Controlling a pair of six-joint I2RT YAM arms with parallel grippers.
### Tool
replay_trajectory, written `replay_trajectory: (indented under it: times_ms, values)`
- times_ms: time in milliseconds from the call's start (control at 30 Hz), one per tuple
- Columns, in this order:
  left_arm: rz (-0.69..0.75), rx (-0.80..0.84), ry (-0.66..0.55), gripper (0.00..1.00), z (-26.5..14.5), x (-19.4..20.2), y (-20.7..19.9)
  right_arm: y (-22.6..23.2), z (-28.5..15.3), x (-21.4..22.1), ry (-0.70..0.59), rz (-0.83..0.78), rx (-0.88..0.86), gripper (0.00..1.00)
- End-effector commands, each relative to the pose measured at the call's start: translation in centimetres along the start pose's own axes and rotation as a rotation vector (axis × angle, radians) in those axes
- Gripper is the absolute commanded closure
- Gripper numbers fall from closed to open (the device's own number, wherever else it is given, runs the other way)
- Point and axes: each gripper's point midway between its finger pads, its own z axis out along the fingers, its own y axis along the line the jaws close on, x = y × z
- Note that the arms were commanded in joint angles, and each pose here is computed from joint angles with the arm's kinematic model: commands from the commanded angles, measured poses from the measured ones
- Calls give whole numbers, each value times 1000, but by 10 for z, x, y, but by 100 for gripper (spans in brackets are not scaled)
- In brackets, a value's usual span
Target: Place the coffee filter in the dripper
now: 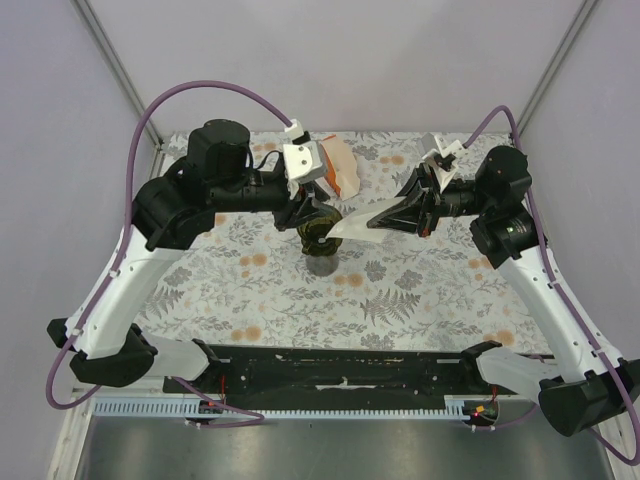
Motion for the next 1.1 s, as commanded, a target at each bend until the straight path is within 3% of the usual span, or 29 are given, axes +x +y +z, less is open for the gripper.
replay_trajectory:
  times_ms: [0,167,367,633,767,900,1067]
  values:
    - [-3,79,-52,60,-7,-15,-16,10,-2,-19,-15,-70,-3,100]
    - [-9,154,-50,53,-6,-12,-31,9,-3,-19,-16,-67,3,100]
    - [-16,147,-35,52,4,-11,-33,7,-2,-18,-13,-61,-1,100]
    - [-12,82,-14,76,15,-10,-20,8,-2,-17,-12,-60,-2,100]
    - [6,-20,-9,94,11,-13,-1,7,-2,-16,-11,-65,-2,100]
    - [43,-106,4,92,5,-13,14,7,-2,-16,-11,-71,-2,100]
    - [46,-101,19,84,8,-8,14,6,-2,-17,-11,-69,-5,100]
